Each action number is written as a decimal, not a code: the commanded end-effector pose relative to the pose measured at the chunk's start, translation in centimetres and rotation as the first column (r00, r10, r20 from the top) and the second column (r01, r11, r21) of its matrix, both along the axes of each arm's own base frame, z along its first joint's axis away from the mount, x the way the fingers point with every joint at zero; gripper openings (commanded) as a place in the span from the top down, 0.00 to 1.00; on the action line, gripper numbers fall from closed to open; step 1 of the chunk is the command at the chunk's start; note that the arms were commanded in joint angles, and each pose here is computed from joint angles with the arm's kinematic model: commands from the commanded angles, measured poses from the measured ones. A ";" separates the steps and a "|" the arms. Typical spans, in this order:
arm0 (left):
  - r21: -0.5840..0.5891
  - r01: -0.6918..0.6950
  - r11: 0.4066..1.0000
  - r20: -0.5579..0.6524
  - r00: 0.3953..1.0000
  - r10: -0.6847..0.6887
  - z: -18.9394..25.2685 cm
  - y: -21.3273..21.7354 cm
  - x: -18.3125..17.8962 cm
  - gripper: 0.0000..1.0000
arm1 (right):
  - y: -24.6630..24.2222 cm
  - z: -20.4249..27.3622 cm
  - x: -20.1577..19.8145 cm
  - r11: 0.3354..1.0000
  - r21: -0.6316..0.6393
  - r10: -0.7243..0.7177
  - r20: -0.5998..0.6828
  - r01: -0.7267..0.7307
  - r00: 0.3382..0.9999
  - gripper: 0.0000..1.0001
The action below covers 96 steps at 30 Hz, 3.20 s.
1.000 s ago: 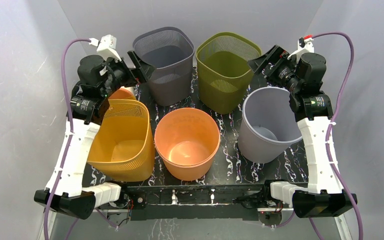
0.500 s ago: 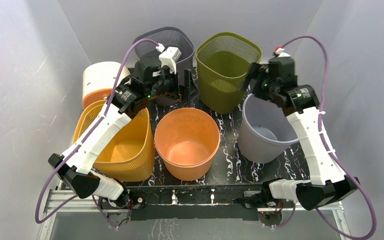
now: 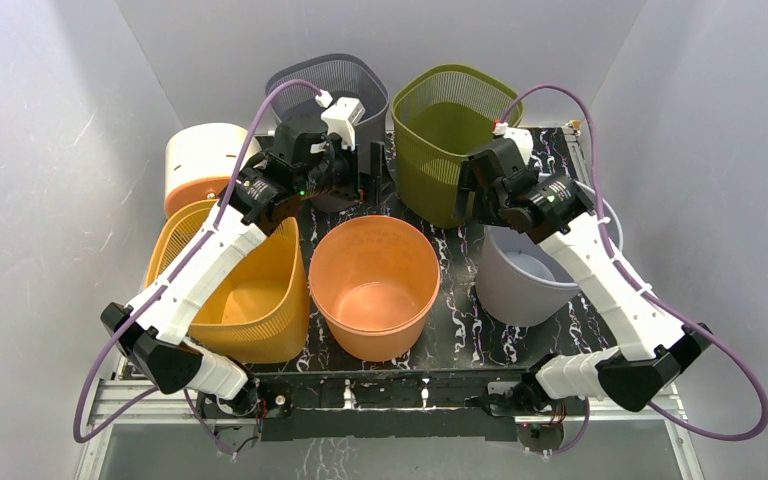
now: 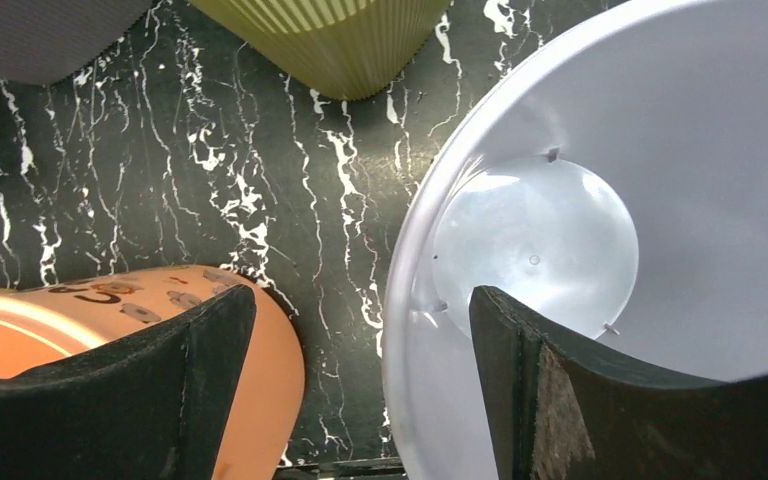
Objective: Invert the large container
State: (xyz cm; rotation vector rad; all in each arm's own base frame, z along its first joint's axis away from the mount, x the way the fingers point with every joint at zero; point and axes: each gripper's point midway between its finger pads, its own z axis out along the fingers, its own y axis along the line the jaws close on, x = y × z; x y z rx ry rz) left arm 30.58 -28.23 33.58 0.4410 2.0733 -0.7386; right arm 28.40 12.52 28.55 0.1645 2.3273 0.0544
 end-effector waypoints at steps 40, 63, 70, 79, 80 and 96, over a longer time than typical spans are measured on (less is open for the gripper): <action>-0.036 -0.019 0.999 -0.041 0.999 0.018 -0.1 -0.1 -1.1 0.02 | 1.3 8.4 -1.5 0.907 0.417 -0.083 0.308 -0.056 0.948 1.00; -0.024 0.047 0.999 -0.097 0.994 -0.049 -2.0 -2.0 -0.6 0.02 | -4.5 -0.3 -5.6 0.928 0.334 -0.217 0.129 0.163 0.968 0.98; -0.041 0.080 0.996 -0.116 0.990 -0.084 -2.1 -3.3 -0.3 0.02 | -5.8 -3.5 -7.1 0.935 0.278 -0.247 0.060 0.222 0.967 0.63; -0.046 0.140 0.989 -0.116 0.983 -0.144 -2.1 -6.1 -0.4 0.02 | -6.5 -4.3 -7.4 0.938 0.245 -0.265 0.051 0.246 0.963 0.33; -0.046 0.144 0.988 -0.116 0.982 -0.149 -2.2 -6.3 -0.4 0.02 | -6.6 -4.3 -7.4 0.938 0.240 -0.269 0.050 0.250 0.962 0.32; -0.063 0.244 0.968 -0.114 0.962 -0.250 -3.3 -9.9 -1.5 0.02 | -8.8 -3.0 -9.1 0.924 0.193 -0.344 0.045 0.329 0.938 0.02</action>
